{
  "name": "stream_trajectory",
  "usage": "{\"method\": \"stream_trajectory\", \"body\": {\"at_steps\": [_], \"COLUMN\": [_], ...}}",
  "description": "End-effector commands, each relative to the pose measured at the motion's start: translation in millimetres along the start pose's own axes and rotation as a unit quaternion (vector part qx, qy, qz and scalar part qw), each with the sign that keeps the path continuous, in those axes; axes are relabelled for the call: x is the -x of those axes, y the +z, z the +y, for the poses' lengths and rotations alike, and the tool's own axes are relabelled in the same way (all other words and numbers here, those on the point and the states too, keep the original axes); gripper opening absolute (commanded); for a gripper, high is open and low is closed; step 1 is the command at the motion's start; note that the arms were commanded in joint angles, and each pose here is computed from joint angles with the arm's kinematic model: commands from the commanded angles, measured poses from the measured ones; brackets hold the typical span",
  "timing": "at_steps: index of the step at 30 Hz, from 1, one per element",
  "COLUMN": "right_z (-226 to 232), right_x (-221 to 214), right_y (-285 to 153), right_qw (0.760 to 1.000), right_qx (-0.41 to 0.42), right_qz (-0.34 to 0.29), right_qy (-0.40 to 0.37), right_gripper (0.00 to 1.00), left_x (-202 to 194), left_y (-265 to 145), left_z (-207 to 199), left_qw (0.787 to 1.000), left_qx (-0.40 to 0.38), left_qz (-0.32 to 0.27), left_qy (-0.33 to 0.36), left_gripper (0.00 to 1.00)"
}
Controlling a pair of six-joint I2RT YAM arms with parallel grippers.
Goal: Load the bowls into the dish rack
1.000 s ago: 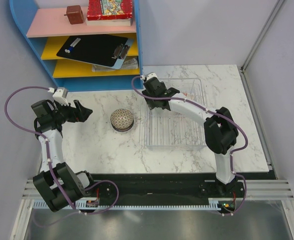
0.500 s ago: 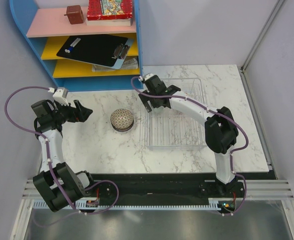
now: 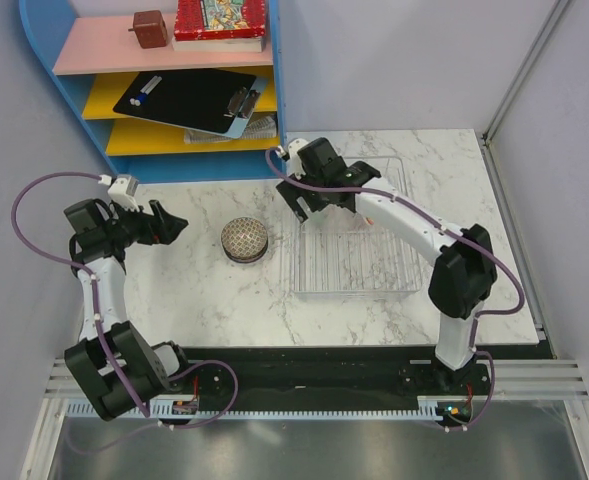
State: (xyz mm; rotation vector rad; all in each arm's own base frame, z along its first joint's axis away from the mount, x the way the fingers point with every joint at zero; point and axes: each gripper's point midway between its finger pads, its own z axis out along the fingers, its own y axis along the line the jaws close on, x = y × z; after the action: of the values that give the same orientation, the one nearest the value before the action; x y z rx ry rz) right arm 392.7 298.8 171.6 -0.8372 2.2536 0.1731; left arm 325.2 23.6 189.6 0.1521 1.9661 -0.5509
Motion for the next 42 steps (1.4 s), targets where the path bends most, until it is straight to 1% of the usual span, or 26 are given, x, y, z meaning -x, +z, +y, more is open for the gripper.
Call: {"method": "stream_trajectory", "body": {"at_steps": [1,3,4,6,7,8,9,13,14,15,17,19,21,23,24,26,27,31,35,37,38,40,41,42], "right_z": [-25,-38,-42,-48,-51,-54,-56,-69,-77,-79,-89,-88,-89,-86,-84,-88,-88,-100,-102,-98,-94,-70,-59,-38], "right_x": [54,51,48,41,36,32,28,4,-2,-8,-24,-38,-55,-68,-78,-86,-99,-111,-112,-116,-119,-117,-124,-119], "right_y": [-70,-79,-87,-98,-111,-117,-124,-167,-174,-191,-201,-218,-231,-234,-229,-222,-209,-192,-184,-181,-181,-182,-183,-188], "right_qw": [0.994,0.992,0.991,0.991,0.99,0.99,0.989,0.988,0.987,0.986,0.986,0.985,0.984,0.983,0.983,0.984,0.987,0.985,0.983,0.985,0.986,0.989,0.99,0.986], "right_qx": [-0.046,-0.075,-0.081,-0.086,-0.085,-0.085,-0.084,-0.079,-0.085,-0.085,-0.093,-0.087,-0.089,-0.083,-0.083,-0.092,-0.092,-0.123,-0.122,-0.113,-0.101,-0.035,-0.003,0.057], "right_qz": [-0.092,-0.092,-0.092,-0.09,-0.093,-0.094,-0.096,-0.104,-0.102,-0.109,-0.107,-0.121,-0.129,-0.132,-0.131,-0.129,-0.115,-0.114,-0.137,-0.133,-0.131,-0.138,-0.125,-0.138], "right_qy": [-0.032,-0.038,-0.046,-0.055,-0.065,-0.067,-0.072,-0.087,-0.09,-0.092,-0.086,-0.084,-0.09,-0.097,-0.094,-0.082,-0.07,-0.034,-0.014,-0.018,-0.023,-0.043,-0.06,-0.076], "right_gripper": [0.97,0.97,0.97,0.97,0.97,0.97,0.97,0.97,0.97,0.97,0.97,0.97,0.97,0.97,0.97,0.97,0.97,0.97,0.97,0.97,0.97,0.97,0.97,0.97], "left_x": [9,2,-4,-13,-20,-28,-28,-34,-37,-38,-39,-40,-41,-43,-43,-46,-47,-47,-51,-53,-52,-51,-52,-52], "left_y": [10,20,31,46,56,64,73,94,99,105,109,111,110,110,110,108,107,105,104,103,102,102,101,101], "left_z": [-14,-18,-27,-36,-49,-52,-64,-61,-69,-71,-67,-67,-68,-68,-68,-69,-69,-71,-76,-76,-75,-73,-73,-72], "left_qw": [0.999,0.998,0.996,0.992,0.989,0.987,0.984,0.979,0.977,0.975,0.974,0.973,0.973,0.973,0.973,0.973,0.973,0.973,0.972,0.972,0.971,0.971,0.971,0.971], "left_qx": [-0.037,-0.037,-0.037,-0.038,-0.047,-0.051,-0.064,-0.048,-0.057,-0.059,-0.044,-0.039,-0.04,-0.041,-0.041,-0.041,-0.042,-0.045,-0.058,-0.059,-0.057,-0.051,-0.05,-0.047], "left_qz": [0.002,0.02,0.042,0.065,0.081,0.098,0.105,0.138,0.147,0.152,0.16,0.163,0.164,0.166,0.165,0.166,0.166,0.163,0.164,0.166,0.165,0.164,0.165,0.164], "left_qy": [0.038,0.051,0.076,0.103,0.118,0.117,0.13,0.14,0.145,0.149,0.155,0.159,0.158,0.158,0.158,0.156,0.156,0.16,0.158,0.157,0.161,0.164,0.165,0.165], "left_gripper": [1.0,1.0,1.0,1.0,1.0,1.0,1.0,1.0,1.0,1.0,1.0,1.0,0.97,0.95,0.93,0.91,0.87,0.79,0.76,0.76,0.77,0.77,0.77,0.77]}}
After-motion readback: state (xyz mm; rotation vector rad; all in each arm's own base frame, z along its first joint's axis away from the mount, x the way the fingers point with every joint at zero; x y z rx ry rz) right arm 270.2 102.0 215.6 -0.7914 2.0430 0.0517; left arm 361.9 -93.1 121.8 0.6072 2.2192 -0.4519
